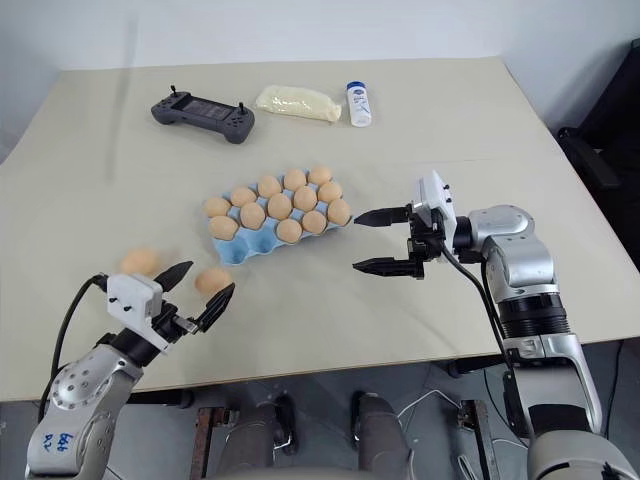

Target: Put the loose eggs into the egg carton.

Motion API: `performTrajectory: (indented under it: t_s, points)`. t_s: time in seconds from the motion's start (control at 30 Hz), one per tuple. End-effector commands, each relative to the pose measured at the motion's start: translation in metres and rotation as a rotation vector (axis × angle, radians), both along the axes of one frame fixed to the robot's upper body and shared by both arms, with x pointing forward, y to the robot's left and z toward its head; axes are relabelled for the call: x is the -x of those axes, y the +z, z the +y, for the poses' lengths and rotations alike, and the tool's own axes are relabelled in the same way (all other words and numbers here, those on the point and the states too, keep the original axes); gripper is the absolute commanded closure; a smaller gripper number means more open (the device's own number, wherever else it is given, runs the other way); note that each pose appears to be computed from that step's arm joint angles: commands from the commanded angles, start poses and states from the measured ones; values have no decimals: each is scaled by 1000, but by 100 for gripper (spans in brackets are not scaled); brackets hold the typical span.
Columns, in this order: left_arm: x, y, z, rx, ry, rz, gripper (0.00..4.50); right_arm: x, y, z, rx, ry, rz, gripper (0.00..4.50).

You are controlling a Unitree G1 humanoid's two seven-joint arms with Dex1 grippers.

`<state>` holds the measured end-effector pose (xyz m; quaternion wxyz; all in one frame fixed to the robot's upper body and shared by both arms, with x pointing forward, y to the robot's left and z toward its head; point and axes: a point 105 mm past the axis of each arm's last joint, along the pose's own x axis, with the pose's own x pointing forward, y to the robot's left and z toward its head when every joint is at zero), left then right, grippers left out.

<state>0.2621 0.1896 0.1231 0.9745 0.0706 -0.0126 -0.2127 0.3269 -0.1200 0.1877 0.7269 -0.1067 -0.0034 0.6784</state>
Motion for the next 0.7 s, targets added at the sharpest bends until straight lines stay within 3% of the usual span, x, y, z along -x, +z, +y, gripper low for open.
performTrajectory:
  t_s: [0.03, 0.57, 0.7]
  points:
    - [-7, -1, -2, -21, 21, 18, 0, 4, 11, -2, -12, 5, -44, 1]
    - [-19, -11, -5, -42, 115, 151, 0, 1, 9, 1, -10, -12, -43, 1]
    - [-22, -7, -10, 9, 103, 166, 91, 0, 9, 2, -11, -12, -45, 0]
